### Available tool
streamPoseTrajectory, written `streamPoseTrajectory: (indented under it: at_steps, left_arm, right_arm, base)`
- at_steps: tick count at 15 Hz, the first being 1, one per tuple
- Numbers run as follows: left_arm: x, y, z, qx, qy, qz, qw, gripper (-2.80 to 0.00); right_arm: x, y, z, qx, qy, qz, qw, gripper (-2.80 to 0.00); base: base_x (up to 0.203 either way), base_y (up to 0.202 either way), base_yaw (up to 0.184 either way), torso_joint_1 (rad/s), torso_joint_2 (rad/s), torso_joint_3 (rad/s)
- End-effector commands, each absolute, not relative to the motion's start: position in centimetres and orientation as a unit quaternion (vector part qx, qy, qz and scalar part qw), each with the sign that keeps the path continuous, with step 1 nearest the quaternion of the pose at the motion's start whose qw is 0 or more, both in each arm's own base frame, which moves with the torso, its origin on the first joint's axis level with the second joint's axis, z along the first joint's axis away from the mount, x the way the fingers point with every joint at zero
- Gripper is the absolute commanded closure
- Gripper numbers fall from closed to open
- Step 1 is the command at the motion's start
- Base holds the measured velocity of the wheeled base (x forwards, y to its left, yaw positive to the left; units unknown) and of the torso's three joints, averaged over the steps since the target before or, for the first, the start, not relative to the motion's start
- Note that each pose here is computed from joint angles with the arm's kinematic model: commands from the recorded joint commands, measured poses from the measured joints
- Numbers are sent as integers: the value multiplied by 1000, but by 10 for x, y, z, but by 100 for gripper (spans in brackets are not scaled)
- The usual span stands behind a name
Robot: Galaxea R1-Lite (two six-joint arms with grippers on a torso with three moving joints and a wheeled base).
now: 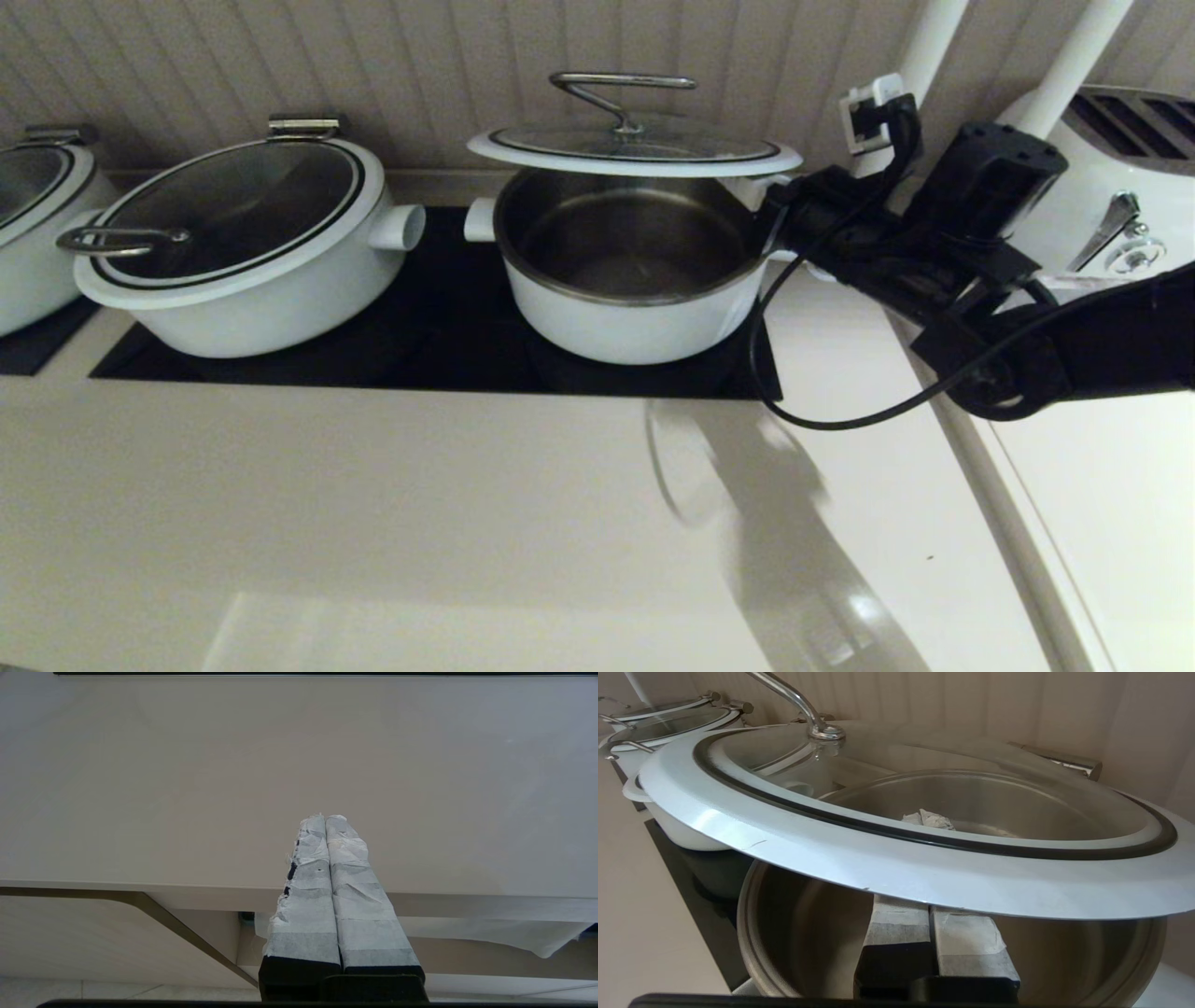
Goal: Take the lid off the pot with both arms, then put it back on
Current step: Open the pot lid completely
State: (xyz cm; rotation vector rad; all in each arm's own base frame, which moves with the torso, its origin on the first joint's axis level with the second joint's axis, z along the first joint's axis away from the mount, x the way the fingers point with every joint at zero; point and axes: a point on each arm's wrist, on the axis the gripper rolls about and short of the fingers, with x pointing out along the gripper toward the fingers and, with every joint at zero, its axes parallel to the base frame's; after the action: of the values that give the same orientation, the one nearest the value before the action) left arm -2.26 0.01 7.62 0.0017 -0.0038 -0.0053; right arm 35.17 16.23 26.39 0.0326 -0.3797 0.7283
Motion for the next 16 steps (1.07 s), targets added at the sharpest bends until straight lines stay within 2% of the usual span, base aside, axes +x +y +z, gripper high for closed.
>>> streamPoseTrajectory:
  at_steps: [1, 16]
  left_arm:
    - [-23, 0, 76, 1, -3, -2, 1000, 0]
    - [-23, 0, 76, 1, -3, -3, 1000, 0]
  right_arm:
    - [355, 163, 263, 16, -188, 354, 916, 0]
    - [373, 151, 296, 13, -229, 333, 915, 0]
  base:
    - [0, 0, 0, 0, 0, 0]
    - [0, 0, 0, 0, 0, 0]
